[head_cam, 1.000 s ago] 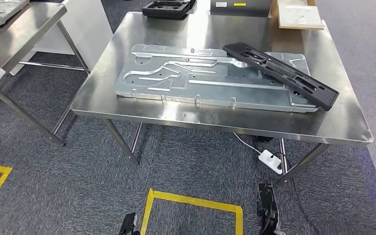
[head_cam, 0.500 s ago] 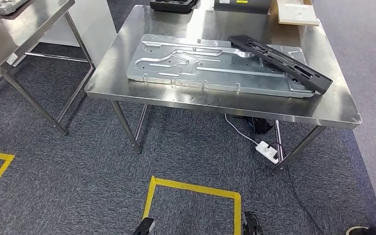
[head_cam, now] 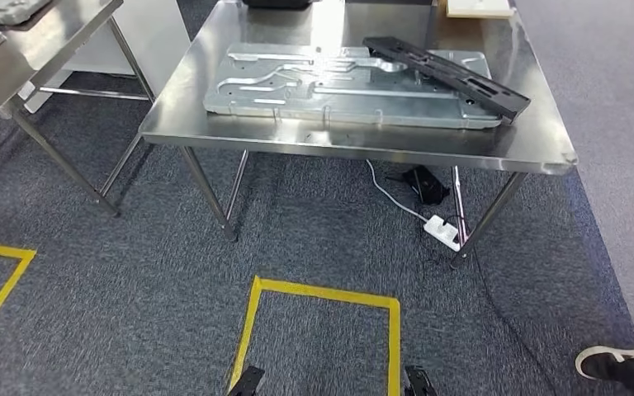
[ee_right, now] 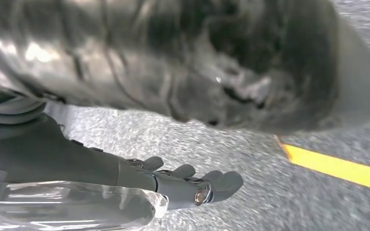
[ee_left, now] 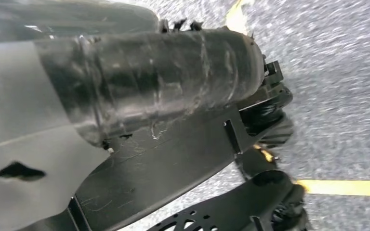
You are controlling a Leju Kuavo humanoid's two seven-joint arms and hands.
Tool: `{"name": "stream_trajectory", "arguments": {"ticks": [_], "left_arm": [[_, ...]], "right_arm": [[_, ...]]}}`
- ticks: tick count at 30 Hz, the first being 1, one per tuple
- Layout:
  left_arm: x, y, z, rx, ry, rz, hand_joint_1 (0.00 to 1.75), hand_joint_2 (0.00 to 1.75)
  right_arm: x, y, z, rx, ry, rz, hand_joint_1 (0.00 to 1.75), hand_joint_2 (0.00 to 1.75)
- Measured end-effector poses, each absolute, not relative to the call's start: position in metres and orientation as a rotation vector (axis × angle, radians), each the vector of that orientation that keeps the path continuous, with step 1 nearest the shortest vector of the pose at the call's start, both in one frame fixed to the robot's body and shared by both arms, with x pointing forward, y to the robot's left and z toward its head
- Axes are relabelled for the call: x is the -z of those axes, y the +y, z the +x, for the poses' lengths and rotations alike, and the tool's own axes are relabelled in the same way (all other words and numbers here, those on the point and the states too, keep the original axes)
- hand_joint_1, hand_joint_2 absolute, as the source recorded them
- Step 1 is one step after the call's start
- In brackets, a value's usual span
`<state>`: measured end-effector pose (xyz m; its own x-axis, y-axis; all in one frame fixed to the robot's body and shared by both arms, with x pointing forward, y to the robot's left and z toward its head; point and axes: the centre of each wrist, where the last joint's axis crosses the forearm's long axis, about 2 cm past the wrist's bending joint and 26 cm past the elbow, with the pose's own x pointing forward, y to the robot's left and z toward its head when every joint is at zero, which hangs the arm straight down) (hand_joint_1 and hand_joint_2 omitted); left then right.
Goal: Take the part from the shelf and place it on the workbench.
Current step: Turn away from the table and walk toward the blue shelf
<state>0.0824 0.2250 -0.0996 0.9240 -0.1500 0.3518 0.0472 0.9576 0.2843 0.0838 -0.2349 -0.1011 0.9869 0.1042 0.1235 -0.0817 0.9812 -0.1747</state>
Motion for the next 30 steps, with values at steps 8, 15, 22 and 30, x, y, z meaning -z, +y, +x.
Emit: {"name": "stream_trajectory", "arguments": {"ticks": [8, 15, 22, 30], "left_arm": [[0.101, 0.232, 0.082, 0.080, -0.370, 0.279, 0.00, 0.00], [0.101, 0.233, 0.080, 0.047, -0.355, 0.252, 0.00, 0.00], [0.100, 0.234, 0.089, 0.028, -0.313, 0.252, 0.00, 0.00], [0.098, 0.238, 0.097, 0.019, -0.241, 0.274, 0.00, 0.00]], "right_arm": [[0.102, -0.233, 0.081, -0.125, -0.129, -0.144, 0.00, 0.00], [0.102, -0.233, 0.078, -0.171, -0.137, -0.126, 0.00, 0.00], [0.103, -0.234, 0.078, -0.330, -0.152, -0.112, 0.00, 0.00], [0.103, -0.242, 0.079, -0.345, -0.245, -0.220, 0.00, 0.00]]}}
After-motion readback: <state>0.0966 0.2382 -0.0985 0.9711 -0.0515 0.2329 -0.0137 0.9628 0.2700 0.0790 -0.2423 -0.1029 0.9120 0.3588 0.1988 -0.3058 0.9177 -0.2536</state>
